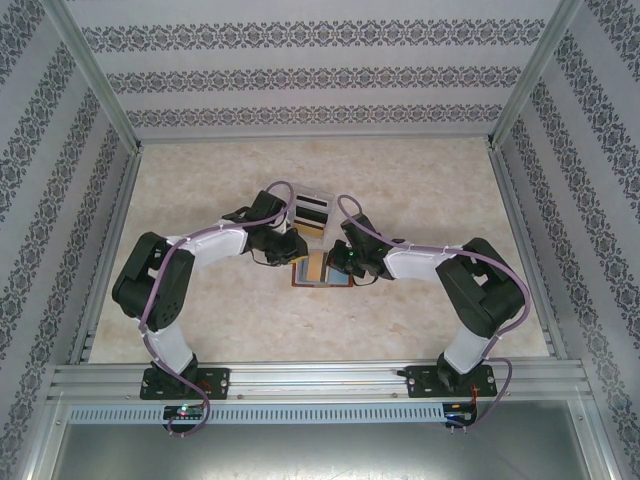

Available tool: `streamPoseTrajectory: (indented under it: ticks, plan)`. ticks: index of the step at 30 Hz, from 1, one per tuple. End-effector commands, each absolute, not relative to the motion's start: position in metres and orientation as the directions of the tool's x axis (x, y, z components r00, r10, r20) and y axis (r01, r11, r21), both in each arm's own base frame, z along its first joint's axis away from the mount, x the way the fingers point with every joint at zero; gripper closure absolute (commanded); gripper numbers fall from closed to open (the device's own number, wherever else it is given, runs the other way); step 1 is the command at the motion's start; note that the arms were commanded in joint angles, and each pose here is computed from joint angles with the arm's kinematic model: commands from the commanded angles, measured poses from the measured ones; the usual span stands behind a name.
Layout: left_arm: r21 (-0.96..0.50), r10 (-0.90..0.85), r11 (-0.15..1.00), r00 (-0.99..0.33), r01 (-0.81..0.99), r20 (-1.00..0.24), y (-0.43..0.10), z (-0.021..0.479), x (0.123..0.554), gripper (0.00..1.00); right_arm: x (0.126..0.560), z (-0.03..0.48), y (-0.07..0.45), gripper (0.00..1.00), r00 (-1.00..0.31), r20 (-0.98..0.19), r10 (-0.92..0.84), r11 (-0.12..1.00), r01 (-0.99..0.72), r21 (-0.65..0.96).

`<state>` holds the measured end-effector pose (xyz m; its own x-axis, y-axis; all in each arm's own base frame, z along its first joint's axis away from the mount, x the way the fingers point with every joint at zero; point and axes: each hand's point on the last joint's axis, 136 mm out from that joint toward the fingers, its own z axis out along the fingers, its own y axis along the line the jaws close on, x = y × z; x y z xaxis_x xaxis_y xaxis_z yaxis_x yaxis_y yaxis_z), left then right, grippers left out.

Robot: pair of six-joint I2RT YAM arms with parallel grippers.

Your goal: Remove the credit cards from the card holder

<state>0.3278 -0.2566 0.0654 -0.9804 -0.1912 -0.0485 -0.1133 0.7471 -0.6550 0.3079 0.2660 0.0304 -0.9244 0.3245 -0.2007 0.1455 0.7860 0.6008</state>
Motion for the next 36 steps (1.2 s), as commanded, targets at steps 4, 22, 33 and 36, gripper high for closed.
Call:
streamPoseTrajectory:
  ticks: [4,22,33,36]
  plan:
    - [-0.664,-0.118,0.744,-0.993,-0.08,-0.013,-0.268,0.058,0.326,0.85,0.311,0.03,0.267,1.0,-0.929,-0.218,0.298,0.794,0.114,0.597]
    - [-0.534,-0.143,0.831,-0.987,-0.158,0.07,-0.249,0.006,0.308,0.88,0.306,0.023,0.273,0.73,-0.934,-0.122,0.336,0.723,0.172,0.669]
    - [-0.505,-0.154,0.845,-0.984,-0.176,0.086,-0.244,-0.003,0.304,0.89,0.309,0.024,0.277,0.79,-0.938,-0.122,0.325,0.703,0.153,0.694]
    - [-0.502,-0.156,0.847,-0.984,-0.177,0.084,-0.243,-0.002,0.304,0.88,0.309,0.025,0.277,0.82,-0.938,-0.129,0.321,0.703,0.145,0.696]
